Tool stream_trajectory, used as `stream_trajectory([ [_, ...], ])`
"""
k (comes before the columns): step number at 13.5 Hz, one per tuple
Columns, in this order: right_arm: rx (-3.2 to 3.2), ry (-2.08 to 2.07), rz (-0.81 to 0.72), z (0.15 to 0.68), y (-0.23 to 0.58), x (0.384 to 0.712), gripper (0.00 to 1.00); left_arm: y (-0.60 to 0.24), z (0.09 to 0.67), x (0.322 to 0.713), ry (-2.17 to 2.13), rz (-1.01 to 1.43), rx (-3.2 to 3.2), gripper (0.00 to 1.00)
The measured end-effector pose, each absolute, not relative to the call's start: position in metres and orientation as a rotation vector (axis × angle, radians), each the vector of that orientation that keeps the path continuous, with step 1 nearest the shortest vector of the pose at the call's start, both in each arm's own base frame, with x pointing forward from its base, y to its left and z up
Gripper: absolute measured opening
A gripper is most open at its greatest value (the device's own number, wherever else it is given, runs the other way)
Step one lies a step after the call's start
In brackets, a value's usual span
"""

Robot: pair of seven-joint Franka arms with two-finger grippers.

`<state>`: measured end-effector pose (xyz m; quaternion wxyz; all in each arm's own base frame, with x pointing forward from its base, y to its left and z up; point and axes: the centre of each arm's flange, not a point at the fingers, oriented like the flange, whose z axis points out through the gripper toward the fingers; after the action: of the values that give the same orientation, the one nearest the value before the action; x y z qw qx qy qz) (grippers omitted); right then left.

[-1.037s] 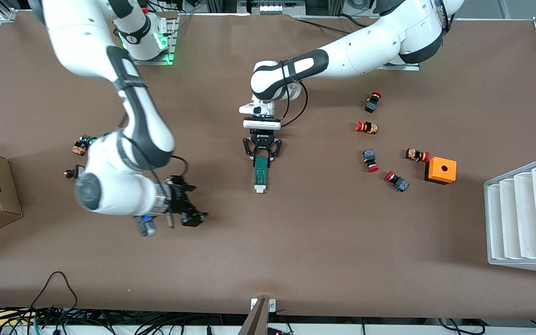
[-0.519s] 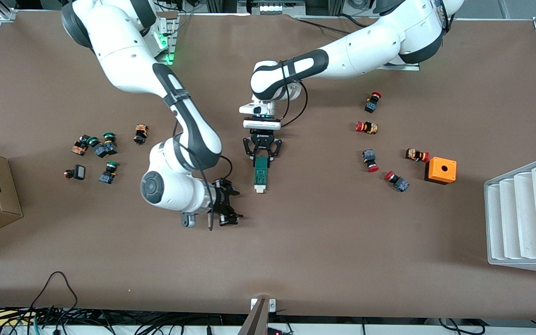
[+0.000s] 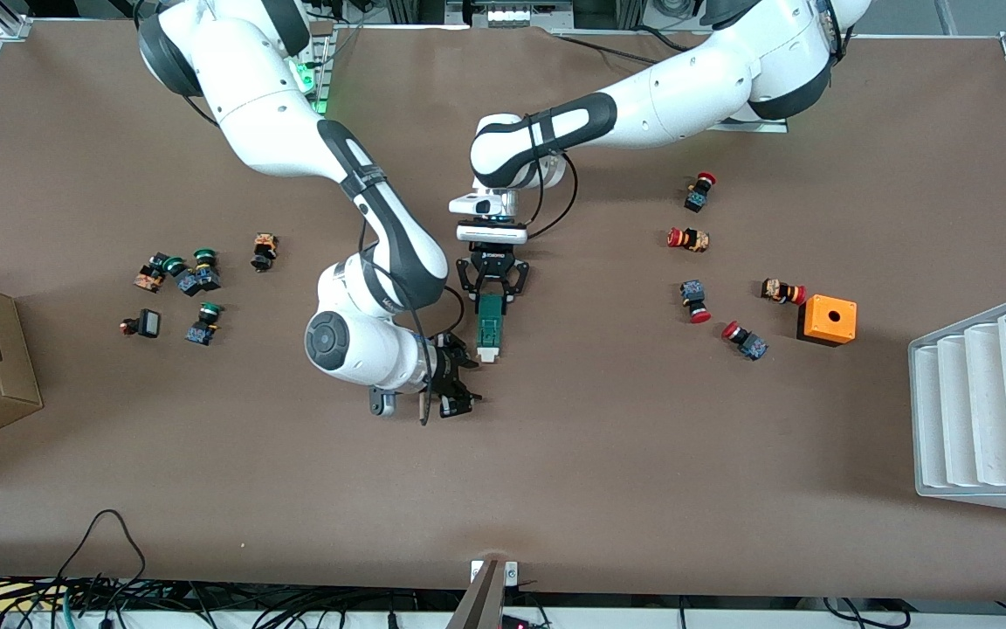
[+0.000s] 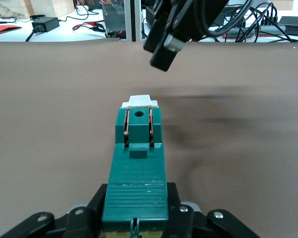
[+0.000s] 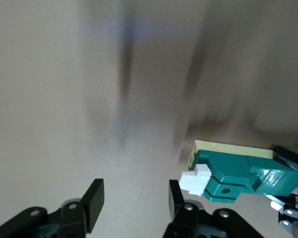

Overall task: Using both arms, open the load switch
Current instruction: 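Grasp the white switch handle with the right gripper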

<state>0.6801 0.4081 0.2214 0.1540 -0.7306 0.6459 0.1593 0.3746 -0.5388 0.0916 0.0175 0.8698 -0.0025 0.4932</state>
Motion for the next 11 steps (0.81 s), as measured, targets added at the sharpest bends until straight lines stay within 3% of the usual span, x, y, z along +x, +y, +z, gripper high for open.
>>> stream_trajectory([
  [11,-2.101,1.954,0.551,0.204,0.422,0.662,0.69,-0.539,0.092,0.374,-0.004,1.533,2.701,0.50],
])
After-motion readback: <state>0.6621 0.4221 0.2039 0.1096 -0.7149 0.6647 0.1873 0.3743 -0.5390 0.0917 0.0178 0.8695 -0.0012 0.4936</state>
